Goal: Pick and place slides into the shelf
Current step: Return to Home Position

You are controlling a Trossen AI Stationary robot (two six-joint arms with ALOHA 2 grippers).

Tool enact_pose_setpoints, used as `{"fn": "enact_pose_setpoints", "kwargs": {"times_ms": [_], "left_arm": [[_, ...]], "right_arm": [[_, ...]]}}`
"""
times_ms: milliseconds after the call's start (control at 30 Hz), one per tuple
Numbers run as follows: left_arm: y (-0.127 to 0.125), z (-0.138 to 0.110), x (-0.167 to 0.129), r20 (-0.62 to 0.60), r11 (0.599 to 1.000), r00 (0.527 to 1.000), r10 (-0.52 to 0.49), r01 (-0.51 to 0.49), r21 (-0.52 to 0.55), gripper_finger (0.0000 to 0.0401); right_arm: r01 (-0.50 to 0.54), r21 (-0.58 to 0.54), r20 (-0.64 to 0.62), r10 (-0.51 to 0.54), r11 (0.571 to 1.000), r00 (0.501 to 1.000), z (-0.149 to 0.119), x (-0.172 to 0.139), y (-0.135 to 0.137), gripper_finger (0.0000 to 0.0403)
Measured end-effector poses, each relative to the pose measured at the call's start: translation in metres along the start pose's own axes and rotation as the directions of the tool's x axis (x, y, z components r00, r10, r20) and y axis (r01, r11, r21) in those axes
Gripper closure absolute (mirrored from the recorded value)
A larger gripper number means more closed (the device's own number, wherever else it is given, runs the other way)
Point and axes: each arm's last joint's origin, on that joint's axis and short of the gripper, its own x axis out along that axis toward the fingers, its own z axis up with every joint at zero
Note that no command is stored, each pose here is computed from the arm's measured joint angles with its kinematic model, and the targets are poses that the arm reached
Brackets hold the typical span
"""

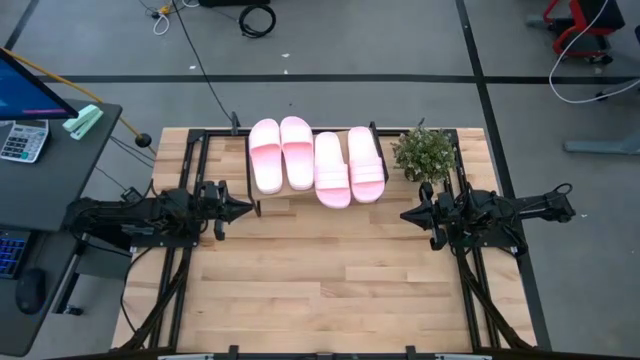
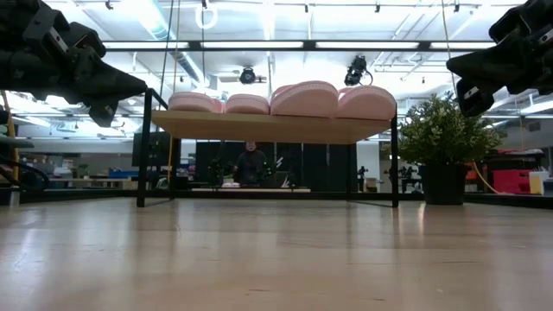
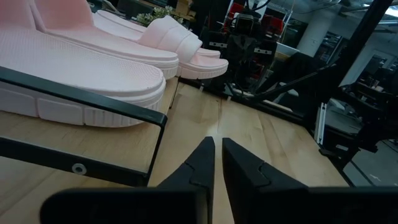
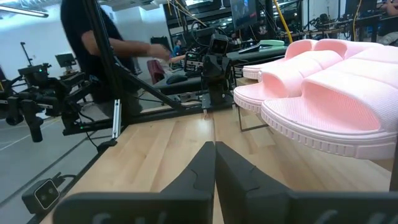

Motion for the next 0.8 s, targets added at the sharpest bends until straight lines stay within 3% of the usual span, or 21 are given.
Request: {"fn": "enact_pose_setpoints", "kwargs": {"times_ms": [400, 800], "left_arm": [[0.0, 0.0, 0.0, 0.0, 1.0, 1.0, 0.0, 0.0, 0.0, 0.038], [0.0, 0.0, 0.0, 0.0, 1.0, 1.0, 0.0, 0.0, 0.0, 0.0365]], "right_arm": [[0.0, 0.0, 0.0, 0.0, 1.0, 1.0, 0.0, 0.0, 0.0, 0.0386], [0.0, 0.0, 0.0, 0.0, 1.0, 1.0, 0.0, 0.0, 0.0, 0.0386]]}}
